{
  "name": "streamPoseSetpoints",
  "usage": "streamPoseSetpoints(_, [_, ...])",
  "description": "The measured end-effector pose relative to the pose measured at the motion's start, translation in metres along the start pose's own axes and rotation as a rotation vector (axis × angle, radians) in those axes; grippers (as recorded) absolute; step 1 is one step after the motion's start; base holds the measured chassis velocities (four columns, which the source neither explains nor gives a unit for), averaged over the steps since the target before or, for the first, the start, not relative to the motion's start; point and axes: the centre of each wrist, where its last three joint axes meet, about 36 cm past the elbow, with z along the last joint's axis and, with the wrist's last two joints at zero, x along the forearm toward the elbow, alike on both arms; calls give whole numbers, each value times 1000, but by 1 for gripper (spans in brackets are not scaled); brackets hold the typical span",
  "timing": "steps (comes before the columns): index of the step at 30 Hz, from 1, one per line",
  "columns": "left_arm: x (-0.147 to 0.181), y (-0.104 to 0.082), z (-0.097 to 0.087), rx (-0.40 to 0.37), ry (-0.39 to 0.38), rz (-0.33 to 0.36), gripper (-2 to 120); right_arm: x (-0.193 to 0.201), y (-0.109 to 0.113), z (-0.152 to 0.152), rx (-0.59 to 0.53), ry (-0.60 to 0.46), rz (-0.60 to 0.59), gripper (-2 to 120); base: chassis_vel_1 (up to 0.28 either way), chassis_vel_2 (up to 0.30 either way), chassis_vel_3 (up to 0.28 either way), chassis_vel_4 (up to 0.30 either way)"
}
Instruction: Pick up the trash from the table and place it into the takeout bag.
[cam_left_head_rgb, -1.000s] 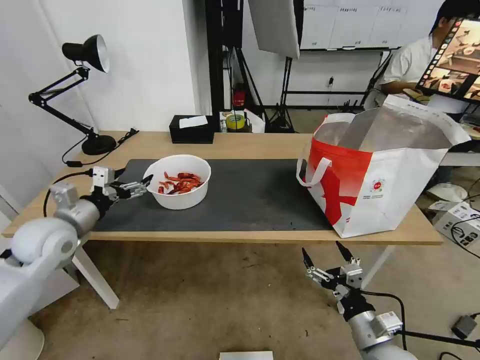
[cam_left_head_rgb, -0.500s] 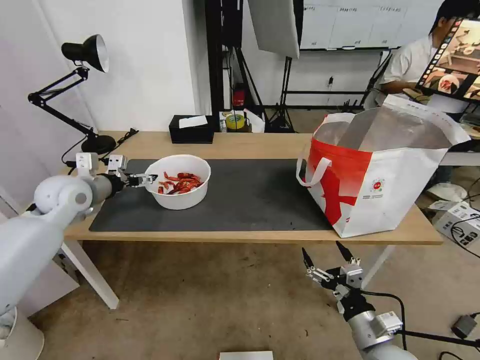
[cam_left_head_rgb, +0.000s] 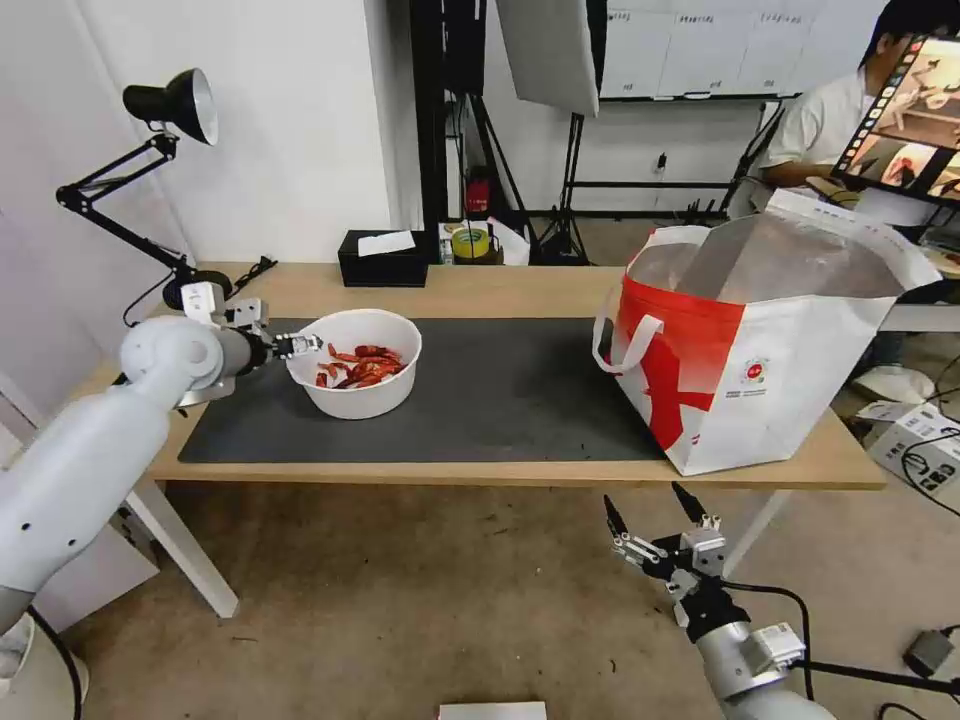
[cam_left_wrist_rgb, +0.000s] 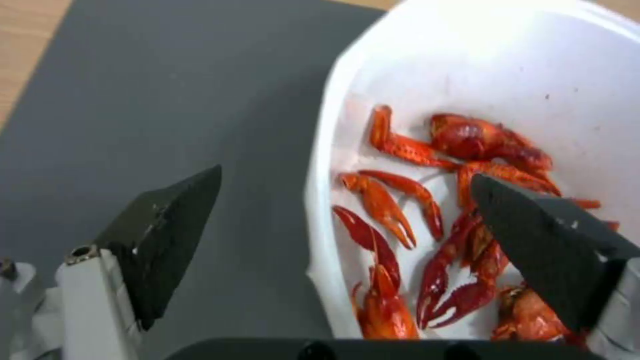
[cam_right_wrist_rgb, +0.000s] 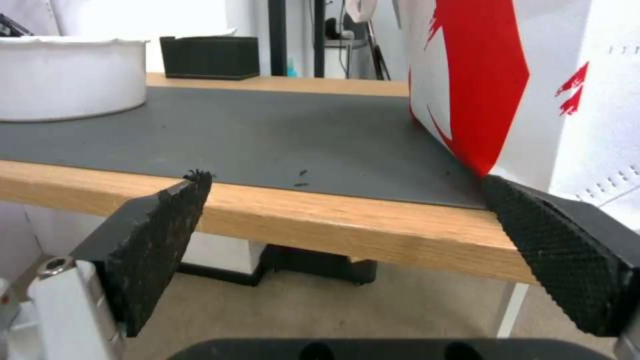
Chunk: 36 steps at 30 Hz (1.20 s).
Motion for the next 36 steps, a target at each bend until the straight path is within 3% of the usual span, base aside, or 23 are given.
streamPoseSetpoints(10, [-5,-4,4,2,15,-1,99,0,0,0,0,0,0,100,0,0,0,0])
streamPoseSetpoints(19, [-8,-9,8,-1,33,-30,67,0,0,0,0,0,0,100,0,0,0,0])
streamPoseSetpoints(36, [-4,-13,9,7,39,-2,7,0,0,0,0,0,0,100,0,0,0,0])
